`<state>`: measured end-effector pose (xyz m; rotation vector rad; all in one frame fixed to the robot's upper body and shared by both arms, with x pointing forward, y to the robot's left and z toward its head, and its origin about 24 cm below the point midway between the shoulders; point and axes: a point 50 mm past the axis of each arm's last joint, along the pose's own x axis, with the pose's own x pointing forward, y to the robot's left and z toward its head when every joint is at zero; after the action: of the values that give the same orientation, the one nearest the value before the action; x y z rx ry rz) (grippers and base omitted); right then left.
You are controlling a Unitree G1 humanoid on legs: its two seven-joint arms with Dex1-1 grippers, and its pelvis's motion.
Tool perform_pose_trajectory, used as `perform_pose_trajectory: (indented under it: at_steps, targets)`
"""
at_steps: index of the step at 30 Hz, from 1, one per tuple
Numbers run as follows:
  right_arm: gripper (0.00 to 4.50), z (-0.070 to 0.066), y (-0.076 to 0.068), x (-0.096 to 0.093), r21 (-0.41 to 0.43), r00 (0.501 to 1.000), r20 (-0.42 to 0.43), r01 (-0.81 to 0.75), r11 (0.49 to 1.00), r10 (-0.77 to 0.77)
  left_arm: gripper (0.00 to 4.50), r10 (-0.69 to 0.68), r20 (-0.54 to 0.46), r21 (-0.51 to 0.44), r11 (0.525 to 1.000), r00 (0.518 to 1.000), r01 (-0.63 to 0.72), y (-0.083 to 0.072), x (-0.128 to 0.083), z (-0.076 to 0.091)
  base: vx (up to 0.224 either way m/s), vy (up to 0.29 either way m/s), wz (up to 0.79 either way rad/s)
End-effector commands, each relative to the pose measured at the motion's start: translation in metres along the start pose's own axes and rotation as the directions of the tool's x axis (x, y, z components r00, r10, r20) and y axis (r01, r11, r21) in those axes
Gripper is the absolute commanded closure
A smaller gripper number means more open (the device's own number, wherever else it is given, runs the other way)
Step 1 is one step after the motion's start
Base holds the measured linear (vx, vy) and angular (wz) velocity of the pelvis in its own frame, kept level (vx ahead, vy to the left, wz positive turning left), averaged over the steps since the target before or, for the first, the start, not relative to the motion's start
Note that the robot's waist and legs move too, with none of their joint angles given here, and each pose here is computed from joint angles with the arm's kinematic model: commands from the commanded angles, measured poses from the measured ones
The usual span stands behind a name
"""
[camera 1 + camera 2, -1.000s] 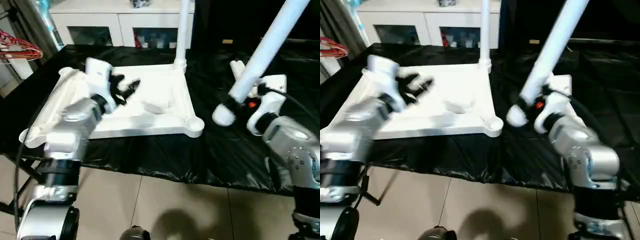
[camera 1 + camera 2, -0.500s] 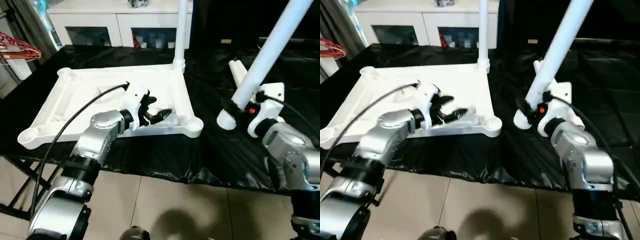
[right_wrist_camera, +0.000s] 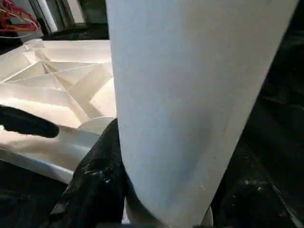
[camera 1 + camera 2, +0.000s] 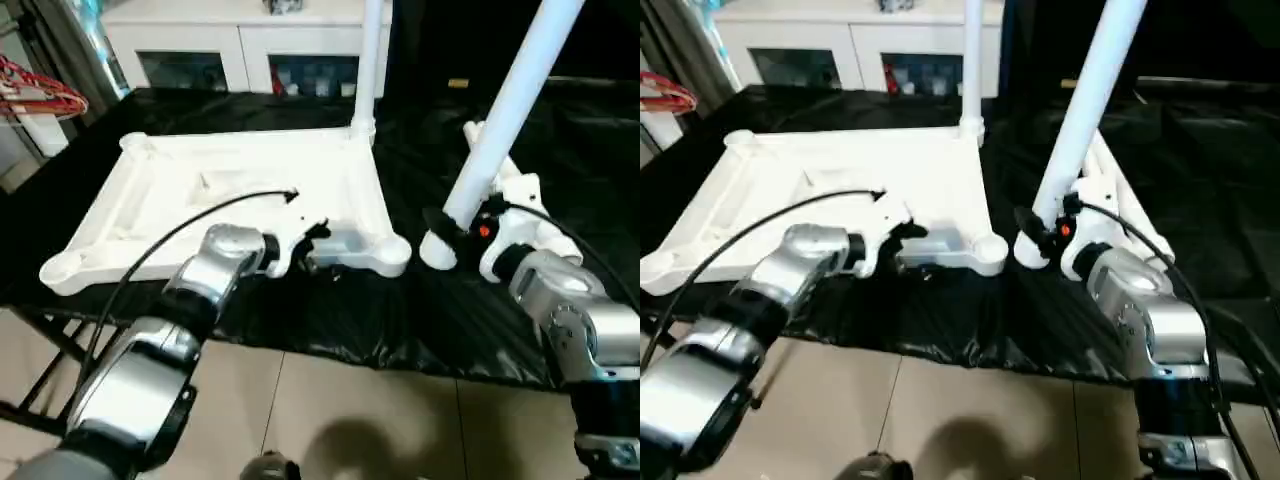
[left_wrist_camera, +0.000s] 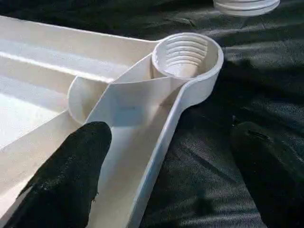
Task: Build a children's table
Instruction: Insert table leg to table base
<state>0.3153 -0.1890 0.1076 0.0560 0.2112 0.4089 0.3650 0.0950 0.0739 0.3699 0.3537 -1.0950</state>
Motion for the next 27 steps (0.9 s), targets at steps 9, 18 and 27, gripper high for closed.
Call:
perform_pose_trajectory:
  at_steps: [9, 18, 27]
  targets:
    - [2.6, 0.007, 0.003, -0.012, -0.038, 1.0, 0.005, -0.008, 0.999, 0.009, 0.82, -0.023, 0.008, -0.025, 0.999, 1.0, 0.023, 0.007, 0.001, 0.008, 0.0, 0.0, 0.0]
    - [2.6, 0.006, 0.013, -0.02, -0.044, 0.999, -0.02, -0.043, 0.998, 0.042, 1.56, -0.003, -0.019, -0.018, 1.0, 1.0, 0.003, 0.016, -0.007, 0.007, 0.0, 0.0, 0.0]
    - [2.6, 0.009, 0.019, -0.021, -0.051, 0.997, -0.031, -0.067, 0.996, 0.066, 2.38, 0.033, -0.08, -0.012, 0.999, 0.996, -0.034, 0.023, -0.014, 0.004, 0.011, -0.002, 0.0]
